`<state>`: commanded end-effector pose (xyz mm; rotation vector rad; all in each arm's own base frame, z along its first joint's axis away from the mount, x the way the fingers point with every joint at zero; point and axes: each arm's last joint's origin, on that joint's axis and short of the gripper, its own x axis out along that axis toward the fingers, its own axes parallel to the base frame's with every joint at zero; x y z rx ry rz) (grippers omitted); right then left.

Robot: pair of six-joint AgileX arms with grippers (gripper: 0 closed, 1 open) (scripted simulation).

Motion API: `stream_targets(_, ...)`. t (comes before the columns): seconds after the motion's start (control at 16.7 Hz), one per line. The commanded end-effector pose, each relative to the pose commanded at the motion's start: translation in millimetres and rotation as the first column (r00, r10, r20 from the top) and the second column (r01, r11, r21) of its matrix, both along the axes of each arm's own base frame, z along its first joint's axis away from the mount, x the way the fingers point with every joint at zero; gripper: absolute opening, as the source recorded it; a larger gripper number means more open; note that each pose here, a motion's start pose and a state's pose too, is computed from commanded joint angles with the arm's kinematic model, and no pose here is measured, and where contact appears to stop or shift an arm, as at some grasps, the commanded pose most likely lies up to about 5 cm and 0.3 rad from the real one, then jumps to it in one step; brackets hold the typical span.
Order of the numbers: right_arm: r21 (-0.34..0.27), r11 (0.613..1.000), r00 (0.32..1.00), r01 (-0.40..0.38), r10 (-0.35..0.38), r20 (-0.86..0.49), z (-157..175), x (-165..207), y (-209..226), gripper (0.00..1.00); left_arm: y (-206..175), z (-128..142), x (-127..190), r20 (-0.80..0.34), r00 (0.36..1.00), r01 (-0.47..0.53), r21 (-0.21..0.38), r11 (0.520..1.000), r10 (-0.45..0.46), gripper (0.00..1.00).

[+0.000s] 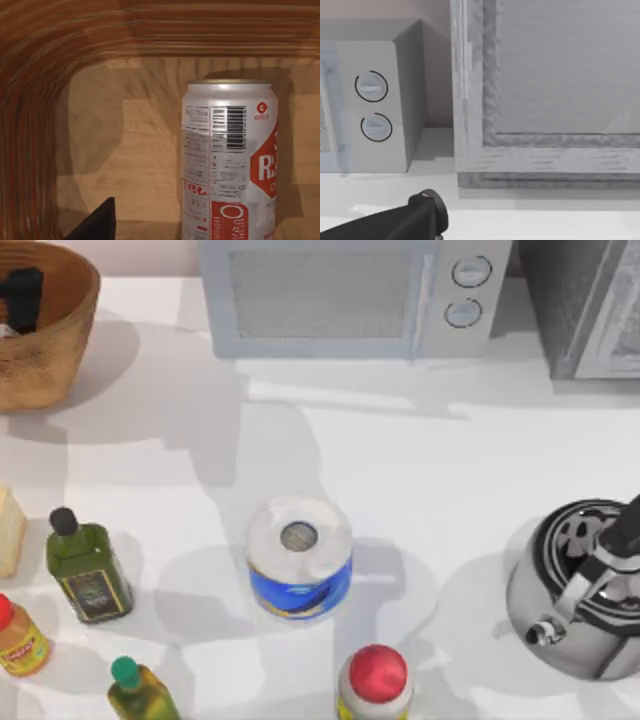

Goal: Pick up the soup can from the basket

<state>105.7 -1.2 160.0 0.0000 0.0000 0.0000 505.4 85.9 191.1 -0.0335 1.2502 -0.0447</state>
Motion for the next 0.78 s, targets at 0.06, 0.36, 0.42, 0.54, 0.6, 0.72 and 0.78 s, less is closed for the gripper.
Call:
stream_targets(0.06, 0.000, 1.000, 1.000, 0.000, 0.000, 0.000, 0, 0, 0, 1.00, 2, -2, 1, -0.008, 1.000, 0.003, 0.000, 1.000, -0.003, 1.00)
stream_targets(0.36, 0.000, 1.000, 1.000, 0.000, 0.000, 0.000, 0, 0, 0, 1.00, 3, -5, 2, -0.016, 1.000, 0.005, 0.001, 1.000, -0.005, 1.00)
stream_targets(0.42, 0.000, 1.000, 1.000, 0.000, 0.000, 0.000, 0, 0, 0, 1.00, 3, -5, 2, -0.016, 1.000, 0.005, 0.001, 1.000, -0.005, 1.00)
stream_targets(0.54, 0.000, 1.000, 1.000, 0.000, 0.000, 0.000, 0, 0, 0, 1.00, 0, -6, 3, -0.015, 1.000, 0.009, 0.001, 1.000, -0.009, 1.00)
stream_targets(0.6, 0.000, 1.000, 1.000, 0.000, 0.000, 0.000, 0, 0, 0, 1.00, 1, -12, 5, -0.016, 1.000, 0.006, 0.001, 1.000, -0.006, 1.00)
stream_targets(0.72, 0.000, 1.000, 1.000, 0.000, 0.000, 0.000, 0, 0, 0, 1.00, 1, -31, 12, -0.016, 1.000, 0.005, 0.001, 1.000, -0.005, 1.00)
stream_targets(0.78, 0.000, 1.000, 1.000, 0.000, 0.000, 0.000, 0, 0, 0, 1.00, 1, -42, 15, -0.016, 1.000, 0.006, 0.001, 1.000, -0.005, 1.00)
